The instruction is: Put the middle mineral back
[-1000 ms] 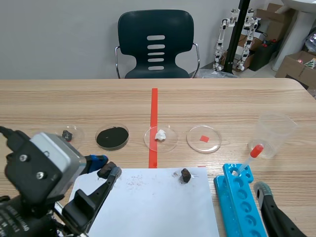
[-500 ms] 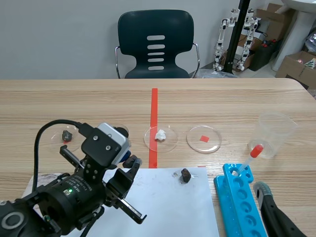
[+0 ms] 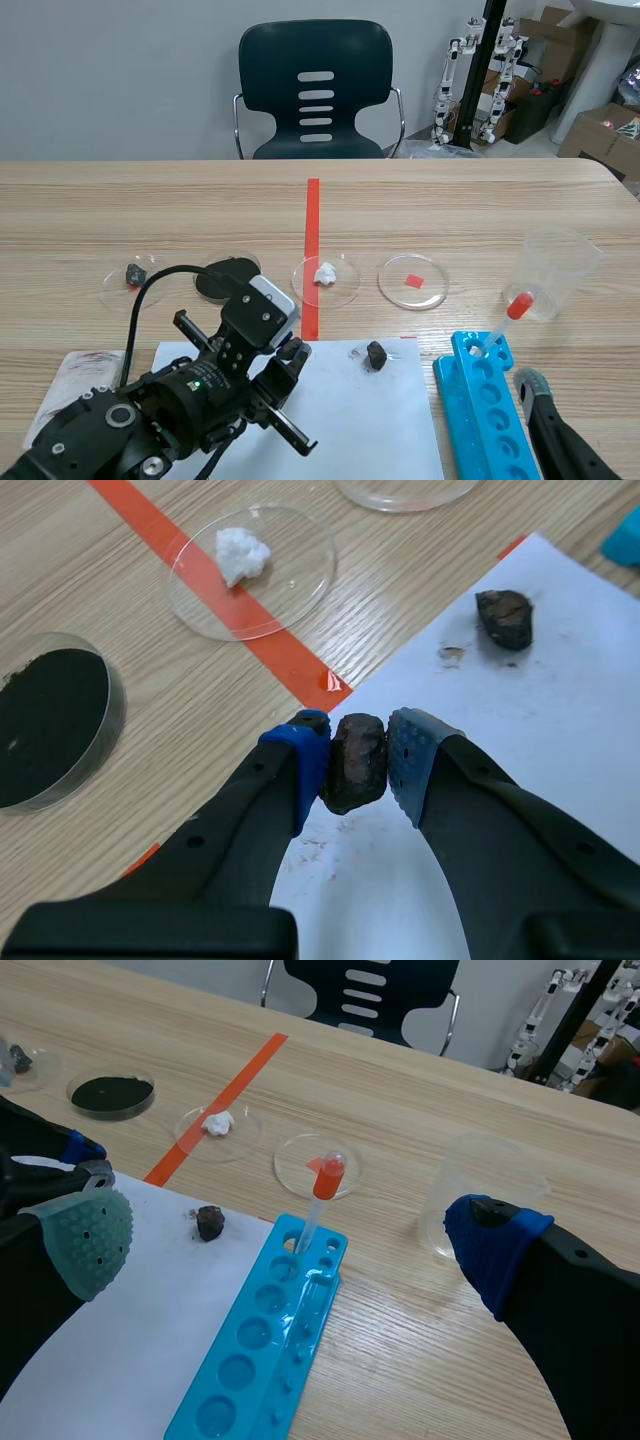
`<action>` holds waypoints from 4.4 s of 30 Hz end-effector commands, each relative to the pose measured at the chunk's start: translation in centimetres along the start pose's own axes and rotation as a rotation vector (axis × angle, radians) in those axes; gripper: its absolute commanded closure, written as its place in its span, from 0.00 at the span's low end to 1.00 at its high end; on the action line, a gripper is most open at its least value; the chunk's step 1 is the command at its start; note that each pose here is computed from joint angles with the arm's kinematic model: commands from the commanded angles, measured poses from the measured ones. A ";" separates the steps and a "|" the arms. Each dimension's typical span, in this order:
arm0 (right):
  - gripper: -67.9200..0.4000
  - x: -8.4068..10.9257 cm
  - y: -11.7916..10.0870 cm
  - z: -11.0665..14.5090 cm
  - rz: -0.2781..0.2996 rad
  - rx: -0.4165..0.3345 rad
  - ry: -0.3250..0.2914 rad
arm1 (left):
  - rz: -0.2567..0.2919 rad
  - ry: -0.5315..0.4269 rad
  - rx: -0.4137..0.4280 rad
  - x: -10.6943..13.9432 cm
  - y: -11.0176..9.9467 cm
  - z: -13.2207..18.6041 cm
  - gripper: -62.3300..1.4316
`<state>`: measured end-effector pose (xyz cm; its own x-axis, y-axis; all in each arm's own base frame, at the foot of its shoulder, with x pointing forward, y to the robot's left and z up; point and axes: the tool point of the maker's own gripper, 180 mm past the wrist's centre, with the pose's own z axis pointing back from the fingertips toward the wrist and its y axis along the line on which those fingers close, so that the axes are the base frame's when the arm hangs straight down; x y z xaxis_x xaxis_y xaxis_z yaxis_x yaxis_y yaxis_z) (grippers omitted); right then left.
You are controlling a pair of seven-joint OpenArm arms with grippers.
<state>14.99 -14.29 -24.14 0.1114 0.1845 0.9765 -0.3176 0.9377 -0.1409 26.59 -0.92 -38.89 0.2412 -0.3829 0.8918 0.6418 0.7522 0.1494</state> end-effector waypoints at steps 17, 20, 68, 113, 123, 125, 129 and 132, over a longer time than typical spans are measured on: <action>0.00 0.9 -0.3 -0.3 0.002 -0.010 -0.036 | 0.014 0.039 0.023 -0.8 1.3 -2.1 0.79; 0.00 0.9 -0.3 -0.3 0.002 -0.010 -0.036 | 0.017 0.037 0.021 -0.7 1.2 -2.1 0.79; 0.00 0.9 -0.3 -0.3 0.002 -0.010 -0.036 | 0.009 -0.019 0.139 1.7 1.0 0.4 0.03; 0.00 0.9 -0.3 -0.3 0.002 -0.010 -0.036 | 0.009 -0.019 0.139 1.6 1.0 0.4 0.03; 0.00 0.9 -0.3 -0.3 0.002 -0.010 -0.036 | 0.009 -0.019 0.139 1.6 1.0 0.4 0.03; 0.00 0.9 -0.3 -0.3 0.002 -0.010 -0.036 | 0.009 -0.019 0.139 1.6 1.0 0.4 0.03; 0.00 0.9 -0.3 -0.3 0.002 -0.010 -0.036 | 0.009 -0.019 0.139 1.6 1.0 0.4 0.03; 0.00 0.9 -0.3 -0.3 0.002 -0.010 -0.036 | 0.009 -0.019 0.139 1.6 1.0 0.4 0.03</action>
<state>14.99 -14.29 -24.14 0.1114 0.1845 0.9765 -0.3176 0.9377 -0.1409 27.06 -0.50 -37.54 0.2475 -0.3749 0.8934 0.5342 0.8221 0.1971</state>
